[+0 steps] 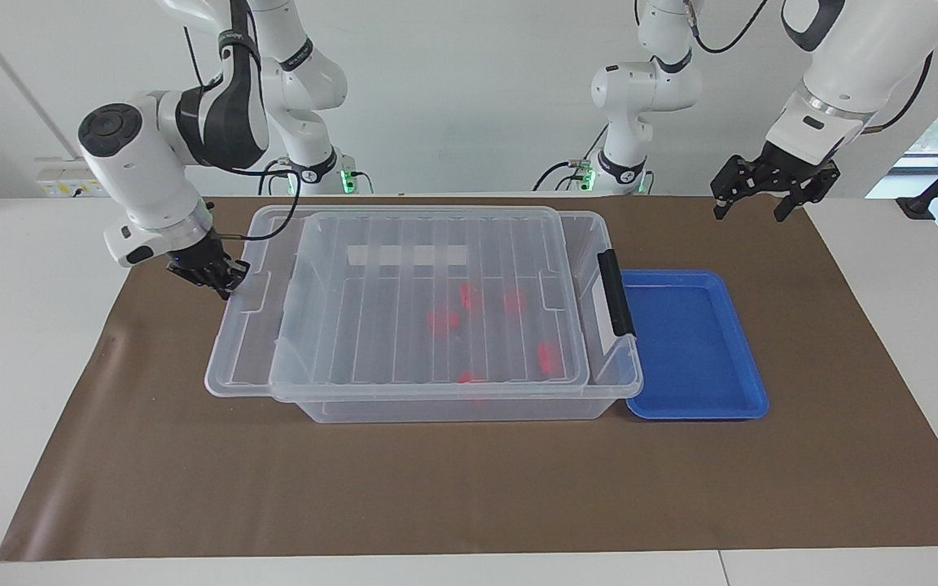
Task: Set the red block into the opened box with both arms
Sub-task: 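Push the clear lid back over the box with the right gripper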
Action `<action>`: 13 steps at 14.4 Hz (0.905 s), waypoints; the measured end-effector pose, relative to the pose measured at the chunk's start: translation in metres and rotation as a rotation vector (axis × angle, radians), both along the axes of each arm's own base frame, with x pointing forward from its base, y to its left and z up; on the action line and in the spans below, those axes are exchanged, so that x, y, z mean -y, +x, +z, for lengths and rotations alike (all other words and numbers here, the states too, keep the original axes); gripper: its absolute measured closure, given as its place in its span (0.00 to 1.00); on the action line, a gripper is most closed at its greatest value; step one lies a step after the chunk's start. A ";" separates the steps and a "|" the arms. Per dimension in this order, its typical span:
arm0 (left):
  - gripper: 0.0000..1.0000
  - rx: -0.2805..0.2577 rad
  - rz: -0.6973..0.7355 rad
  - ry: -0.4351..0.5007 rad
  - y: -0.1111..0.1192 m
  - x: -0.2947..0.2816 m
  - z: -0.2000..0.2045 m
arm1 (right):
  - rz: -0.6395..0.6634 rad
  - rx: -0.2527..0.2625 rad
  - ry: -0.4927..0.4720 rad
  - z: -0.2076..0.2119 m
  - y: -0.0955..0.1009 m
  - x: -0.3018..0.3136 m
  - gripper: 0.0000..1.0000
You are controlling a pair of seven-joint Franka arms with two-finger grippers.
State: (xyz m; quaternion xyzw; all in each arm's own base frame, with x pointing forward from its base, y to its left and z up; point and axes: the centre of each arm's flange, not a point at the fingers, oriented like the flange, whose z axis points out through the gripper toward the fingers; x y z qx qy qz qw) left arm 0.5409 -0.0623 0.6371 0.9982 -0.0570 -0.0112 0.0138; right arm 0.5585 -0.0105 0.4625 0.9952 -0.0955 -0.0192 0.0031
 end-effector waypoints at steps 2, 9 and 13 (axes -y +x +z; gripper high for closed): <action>0.00 0.000 0.000 0.000 0.000 0.000 0.000 | -0.014 -0.002 -0.002 -0.001 0.000 -0.016 0.99; 0.00 0.000 0.000 0.000 0.000 0.000 0.000 | -0.057 0.000 -0.006 0.000 -0.003 -0.054 0.99; 0.00 0.000 0.000 0.000 0.000 0.000 0.000 | -0.062 0.000 -0.007 0.000 -0.004 -0.058 0.99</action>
